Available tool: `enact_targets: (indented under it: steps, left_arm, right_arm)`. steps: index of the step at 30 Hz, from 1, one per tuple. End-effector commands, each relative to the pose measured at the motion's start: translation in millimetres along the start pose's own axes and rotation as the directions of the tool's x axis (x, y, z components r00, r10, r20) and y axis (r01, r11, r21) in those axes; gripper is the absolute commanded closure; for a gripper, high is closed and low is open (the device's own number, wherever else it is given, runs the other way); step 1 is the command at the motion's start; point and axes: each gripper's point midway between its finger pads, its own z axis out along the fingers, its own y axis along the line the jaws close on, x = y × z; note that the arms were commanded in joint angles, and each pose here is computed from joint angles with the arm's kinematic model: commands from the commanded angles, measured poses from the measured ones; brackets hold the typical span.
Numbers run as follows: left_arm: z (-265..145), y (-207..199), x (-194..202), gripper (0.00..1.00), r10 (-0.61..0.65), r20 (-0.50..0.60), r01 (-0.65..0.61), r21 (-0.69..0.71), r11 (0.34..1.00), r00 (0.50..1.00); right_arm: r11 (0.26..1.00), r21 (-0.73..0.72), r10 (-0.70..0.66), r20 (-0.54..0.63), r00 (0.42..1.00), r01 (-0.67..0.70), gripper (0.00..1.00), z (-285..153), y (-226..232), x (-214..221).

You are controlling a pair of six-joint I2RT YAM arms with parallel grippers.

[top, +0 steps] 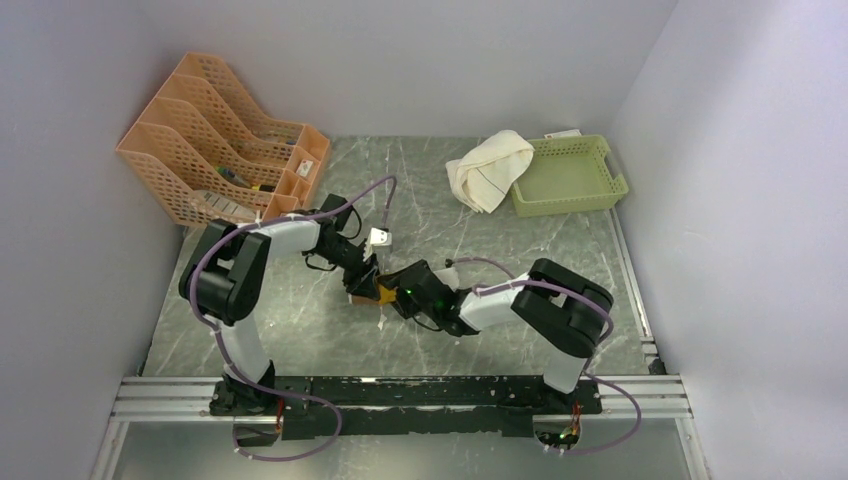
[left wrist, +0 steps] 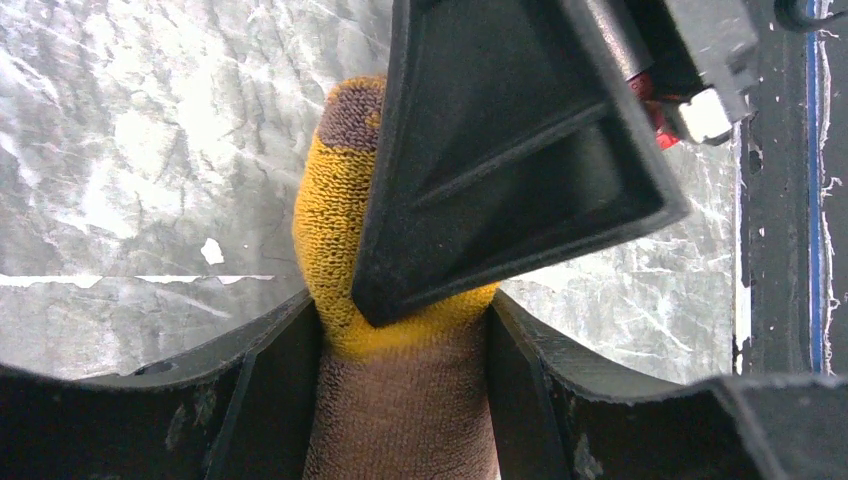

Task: Roll the towels
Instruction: Roll the towel at the center of the board, then pick up the towel at the center of the board.

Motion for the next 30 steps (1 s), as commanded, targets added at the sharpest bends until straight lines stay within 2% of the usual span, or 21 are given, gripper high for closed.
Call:
enact_targets:
  steps: [1,2,5,9,13,14,17,21,26,30]
  left_arm:
    - [12,-38,24,0.35,-0.129,-0.05,0.135,0.143,0.981,0.99]
    - [12,-39,24,0.34,-0.132,-0.049,0.138,0.15,0.979,0.99]
    - [13,-39,25,0.33,-0.136,-0.061,0.144,0.147,0.979,0.989]
    - [8,-34,16,0.25,-0.116,-0.046,0.12,0.098,0.988,0.992]
    - [-16,-14,-13,0.13,-0.068,0.041,0.069,-0.045,0.997,0.997]
    - [-26,-9,-21,0.01,-0.05,0.07,0.057,-0.087,0.995,0.996]
    - [-60,3,-51,0.01,0.025,0.168,0.014,-0.227,0.974,0.985]
    - [-98,15,-75,0.01,0.115,0.231,-0.012,-0.405,0.914,0.966]
    - [-130,23,-94,0.01,0.189,0.259,-0.013,-0.558,0.83,0.947]
    - [-140,24,-101,0.01,0.199,0.266,-0.002,-0.594,0.804,0.943]
  right_arm:
    - [0.919,0.374,-0.194,0.154,0.969,0.125,0.55,3,-118,-47]
    - [0.917,0.38,-0.193,0.151,0.97,0.123,0.62,4,-121,-46]
    - [0.914,0.382,-0.198,0.124,0.972,0.138,0.99,5,-125,-42]
    - [0.914,0.347,-0.26,0.108,0.96,0.208,1.0,1,-109,-42]
    - [0.902,0.255,-0.393,0.145,0.908,0.349,1.0,-14,-67,-53]
    - [0.893,0.217,-0.43,0.156,0.889,0.394,1.0,-20,-54,-55]
    - [0.856,0.162,-0.516,0.199,0.833,0.491,1.0,-38,-25,-66]
    - [0.804,0.148,-0.594,0.246,0.766,0.577,1.0,-60,-1,-87]
    - [0.663,0.201,-0.738,0.333,0.587,0.721,1.0,-87,52,-135]
    - [0.607,0.235,-0.769,0.415,0.486,0.759,1.0,-110,114,-192]
